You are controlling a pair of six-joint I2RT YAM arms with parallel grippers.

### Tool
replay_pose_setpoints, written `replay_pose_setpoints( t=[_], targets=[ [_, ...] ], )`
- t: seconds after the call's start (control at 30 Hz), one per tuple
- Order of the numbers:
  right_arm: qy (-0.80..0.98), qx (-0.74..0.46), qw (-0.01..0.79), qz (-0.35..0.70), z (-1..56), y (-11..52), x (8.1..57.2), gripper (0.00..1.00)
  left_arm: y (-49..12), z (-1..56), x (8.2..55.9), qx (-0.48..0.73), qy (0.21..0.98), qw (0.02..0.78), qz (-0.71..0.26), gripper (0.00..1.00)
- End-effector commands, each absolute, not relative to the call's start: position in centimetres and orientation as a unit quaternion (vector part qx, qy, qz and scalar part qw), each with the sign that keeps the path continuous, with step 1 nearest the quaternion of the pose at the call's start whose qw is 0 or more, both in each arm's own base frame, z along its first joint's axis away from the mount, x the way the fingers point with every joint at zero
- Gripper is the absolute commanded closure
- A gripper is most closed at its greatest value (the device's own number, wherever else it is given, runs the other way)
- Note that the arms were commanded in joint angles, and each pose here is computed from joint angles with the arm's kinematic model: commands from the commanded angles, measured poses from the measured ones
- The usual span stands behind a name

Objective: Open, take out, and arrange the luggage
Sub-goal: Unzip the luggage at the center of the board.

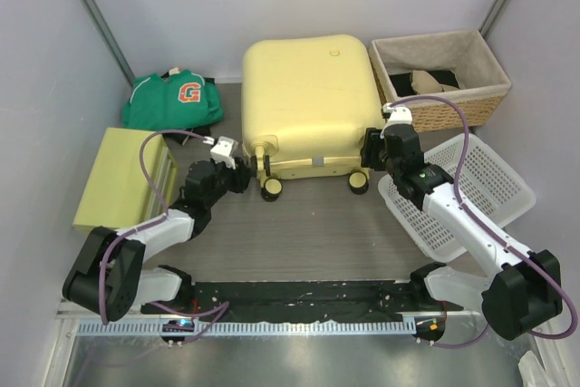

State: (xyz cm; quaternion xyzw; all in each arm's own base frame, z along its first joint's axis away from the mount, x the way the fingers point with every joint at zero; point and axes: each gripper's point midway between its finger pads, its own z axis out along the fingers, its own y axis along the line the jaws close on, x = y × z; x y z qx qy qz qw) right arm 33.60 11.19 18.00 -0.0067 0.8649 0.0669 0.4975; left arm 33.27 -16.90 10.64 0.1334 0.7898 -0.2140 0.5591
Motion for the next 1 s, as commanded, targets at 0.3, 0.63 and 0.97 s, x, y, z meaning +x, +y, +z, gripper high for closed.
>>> replay_pose_setpoints(
  t=[0.3, 0.63, 0.97],
  targets=[
    [0.87, 0.018, 0.492, 0.018, 17.6, 10.2, 35.3, 0.44, -15.3, 12.9, 34.0, 0.11, 0.778, 0.579, -0.219, 0.21],
    [0.859, 0.028, 0.512, -0.009, 19.0, 6.8, 37.9, 0.75, -16.2, 12.7, 33.3, 0.131, 0.782, 0.561, -0.239, 0.18],
    [0.854, 0.004, 0.52, 0.032, 18.6, 6.1, 40.7, 0.75, -17.8, 12.6, 34.7, 0.17, 0.777, 0.554, -0.246, 0.19]
  ],
)
